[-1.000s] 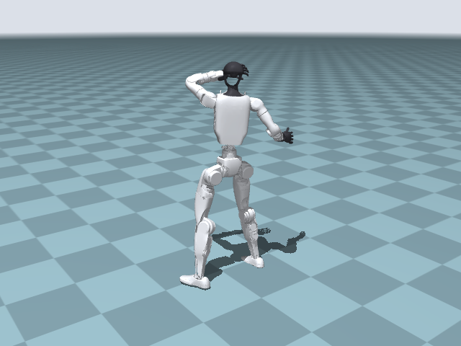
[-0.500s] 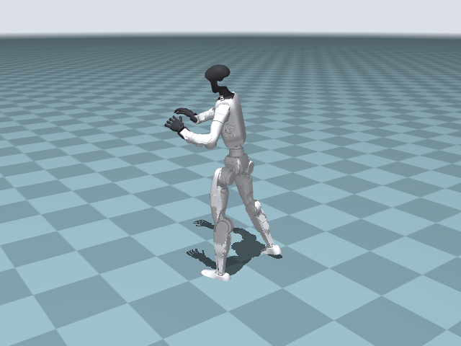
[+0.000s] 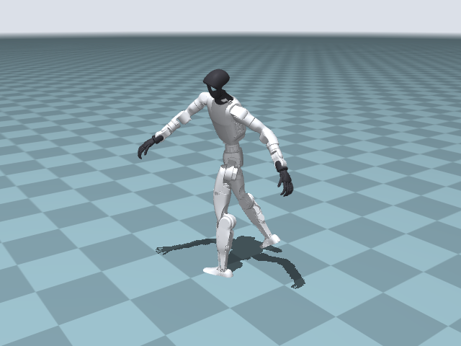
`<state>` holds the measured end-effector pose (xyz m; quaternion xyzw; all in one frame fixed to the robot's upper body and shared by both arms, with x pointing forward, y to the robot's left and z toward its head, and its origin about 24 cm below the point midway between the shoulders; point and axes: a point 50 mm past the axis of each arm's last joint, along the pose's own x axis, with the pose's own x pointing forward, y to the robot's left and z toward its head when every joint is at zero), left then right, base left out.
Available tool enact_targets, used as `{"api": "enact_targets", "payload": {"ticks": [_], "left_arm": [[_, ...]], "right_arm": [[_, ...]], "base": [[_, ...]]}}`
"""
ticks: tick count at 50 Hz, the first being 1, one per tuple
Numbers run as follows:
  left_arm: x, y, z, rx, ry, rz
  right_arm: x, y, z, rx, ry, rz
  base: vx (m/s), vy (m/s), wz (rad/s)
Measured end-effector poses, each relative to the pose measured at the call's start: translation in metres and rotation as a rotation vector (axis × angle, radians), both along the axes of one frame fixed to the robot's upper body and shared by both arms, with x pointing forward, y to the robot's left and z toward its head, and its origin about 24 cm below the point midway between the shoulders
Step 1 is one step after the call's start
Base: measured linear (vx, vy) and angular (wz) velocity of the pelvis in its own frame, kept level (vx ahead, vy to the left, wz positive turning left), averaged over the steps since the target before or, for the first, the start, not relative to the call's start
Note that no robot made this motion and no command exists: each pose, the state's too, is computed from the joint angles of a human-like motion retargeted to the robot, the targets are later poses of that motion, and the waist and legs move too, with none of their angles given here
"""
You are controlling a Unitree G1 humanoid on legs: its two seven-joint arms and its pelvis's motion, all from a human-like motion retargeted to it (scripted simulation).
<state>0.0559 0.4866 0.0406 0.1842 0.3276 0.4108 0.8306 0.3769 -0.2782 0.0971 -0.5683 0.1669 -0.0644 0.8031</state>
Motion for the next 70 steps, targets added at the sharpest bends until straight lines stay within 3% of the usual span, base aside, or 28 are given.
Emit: {"api": "enact_targets", "payload": {"ticks": [4,8,11,14,17,21,25,29,33,35,38,41,47,53,60,70], "left_arm": [[-0.012,0.036,0.098,0.280,-0.030,0.026],[-0.001,0.046,0.209,0.670,-0.069,0.055],[-0.014,0.044,0.271,0.951,-0.161,0.266],[-0.055,0.043,0.297,1.118,-0.296,0.638],[-0.103,0.043,0.287,1.076,-0.461,0.981],[-0.137,0.048,0.227,0.842,-0.596,1.198],[-0.073,0.036,0.085,0.383,-0.673,1.279],[0.081,-0.033,-0.011,-0.125,-0.725,0.993],[0.241,-0.139,0.026,-0.305,-0.819,0.290],[0.298,-0.191,0.099,-0.210,-0.915,-0.158],[0.325,-0.261,0.229,0.118,-1.046,-0.768],[0.299,-0.321,0.334,0.571,-1.140,-1.128],[0.213,-0.401,0.434,1.361,-1.329,-1.256],[0.159,-0.445,0.450,1.760,-1.432,-1.302],[0.134,-0.476,0.421,1.980,-1.458,-1.475],[0.143,-0.473,0.364,1.879,-1.377,-1.744]], "right_arm": [[-0.013,-0.028,0.027,-0.206,0.063,0.124],[-0.037,-0.038,0.076,-0.548,0.025,0.331],[-0.059,-0.018,0.108,-0.686,-0.153,0.502],[-0.081,0.021,0.135,-0.653,-0.423,0.664],[-0.107,0.065,0.152,-0.538,-0.686,0.813],[-0.143,0.100,0.155,-0.401,-0.948,0.912],[-0.159,0.101,0.144,-0.347,-0.989,0.849],[-0.152,0.077,0.115,-0.286,-0.816,0.694],[-0.153,0.030,0.089,-0.255,-0.686,0.465],[-0.160,-0.001,0.078,-0.237,-0.639,0.308],[-0.182,-0.052,0.060,-0.206,-0.555,0.052],[-0.215,-0.100,0.042,-0.181,-0.492,-0.219],[-0.277,-0.160,0.019,-0.165,-0.407,-0.593],[-0.301,-0.169,-0.016,0.018,-0.375,-0.733],[-0.305,-0.159,-0.056,0.342,-0.533,-0.900],[-0.274,-0.121,-0.114,0.677,-0.529,-1.007]], "base": [[-0.01,-0.18,0.40],[-0.08,-0.25,0.13],[-0.12,-0.30,-0.48],[-0.13,-0.33,-1.30],[-0.13,-0.36,-2.16],[-0.12,-0.40,-2.63],[-0.11,-0.40,-2.55],[-0.09,-0.34,-2.08],[-0.08,-0.24,-1.49],[-0.08,-0.17,-1.41],[-0.06,-0.12,-1.30],[-0.02,-0.06,-1.25],[-0.02,0.01,-0.87],[-0.06,0.01,-0.48],[-0.08,0.00,-0.11],[-0.10,0.02,0.13]]}}
